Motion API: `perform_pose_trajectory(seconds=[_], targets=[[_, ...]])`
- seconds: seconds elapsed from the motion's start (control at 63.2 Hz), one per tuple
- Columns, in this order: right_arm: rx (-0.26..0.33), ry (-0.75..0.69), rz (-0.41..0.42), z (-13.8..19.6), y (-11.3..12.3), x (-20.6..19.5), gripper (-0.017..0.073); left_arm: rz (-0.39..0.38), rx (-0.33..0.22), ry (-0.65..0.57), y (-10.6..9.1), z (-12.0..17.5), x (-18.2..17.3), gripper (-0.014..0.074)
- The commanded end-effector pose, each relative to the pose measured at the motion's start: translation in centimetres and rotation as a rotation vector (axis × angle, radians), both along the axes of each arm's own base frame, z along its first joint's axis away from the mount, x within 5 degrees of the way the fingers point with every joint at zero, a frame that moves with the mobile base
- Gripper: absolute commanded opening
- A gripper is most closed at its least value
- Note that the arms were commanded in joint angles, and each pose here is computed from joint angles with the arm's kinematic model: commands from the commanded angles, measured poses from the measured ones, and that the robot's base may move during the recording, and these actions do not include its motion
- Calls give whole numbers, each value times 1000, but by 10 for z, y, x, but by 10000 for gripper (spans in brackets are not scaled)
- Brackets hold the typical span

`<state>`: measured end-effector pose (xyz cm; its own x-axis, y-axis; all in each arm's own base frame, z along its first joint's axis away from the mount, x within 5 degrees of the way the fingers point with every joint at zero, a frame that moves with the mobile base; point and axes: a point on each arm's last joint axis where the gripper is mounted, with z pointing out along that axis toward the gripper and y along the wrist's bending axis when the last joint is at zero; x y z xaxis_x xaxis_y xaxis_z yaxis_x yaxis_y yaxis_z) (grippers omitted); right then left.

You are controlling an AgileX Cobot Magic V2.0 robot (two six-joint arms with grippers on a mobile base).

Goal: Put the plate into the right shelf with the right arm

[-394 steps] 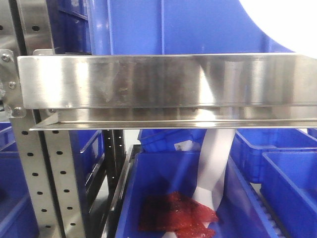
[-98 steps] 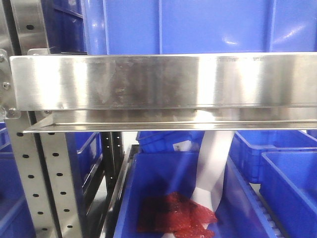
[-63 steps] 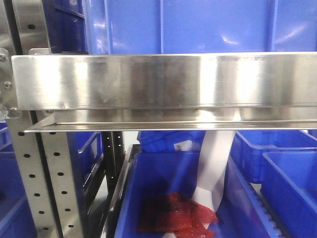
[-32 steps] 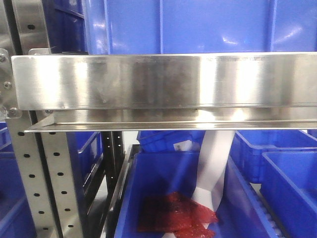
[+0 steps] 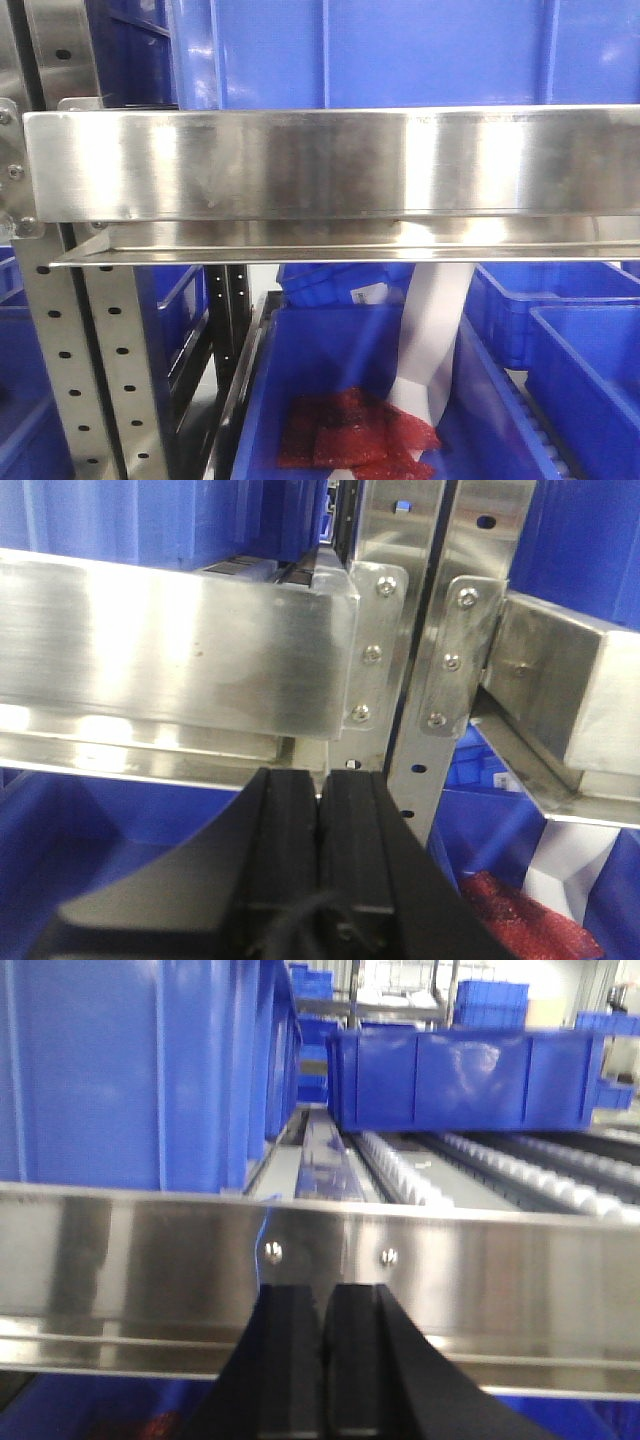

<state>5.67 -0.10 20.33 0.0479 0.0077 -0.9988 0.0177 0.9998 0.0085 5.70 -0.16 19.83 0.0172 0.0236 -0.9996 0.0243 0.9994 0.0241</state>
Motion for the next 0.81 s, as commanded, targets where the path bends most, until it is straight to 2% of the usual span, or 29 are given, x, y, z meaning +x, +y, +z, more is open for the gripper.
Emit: perform_pose_trajectory(seconds=[0.0, 0.791], targets=[[18, -168, -11, 17, -1, -4, 54, 9, -18, -89, 1, 5, -1, -128], [20, -169, -11, 17, -1, -4, 54, 9, -18, -89, 1, 5, -1, -128]])
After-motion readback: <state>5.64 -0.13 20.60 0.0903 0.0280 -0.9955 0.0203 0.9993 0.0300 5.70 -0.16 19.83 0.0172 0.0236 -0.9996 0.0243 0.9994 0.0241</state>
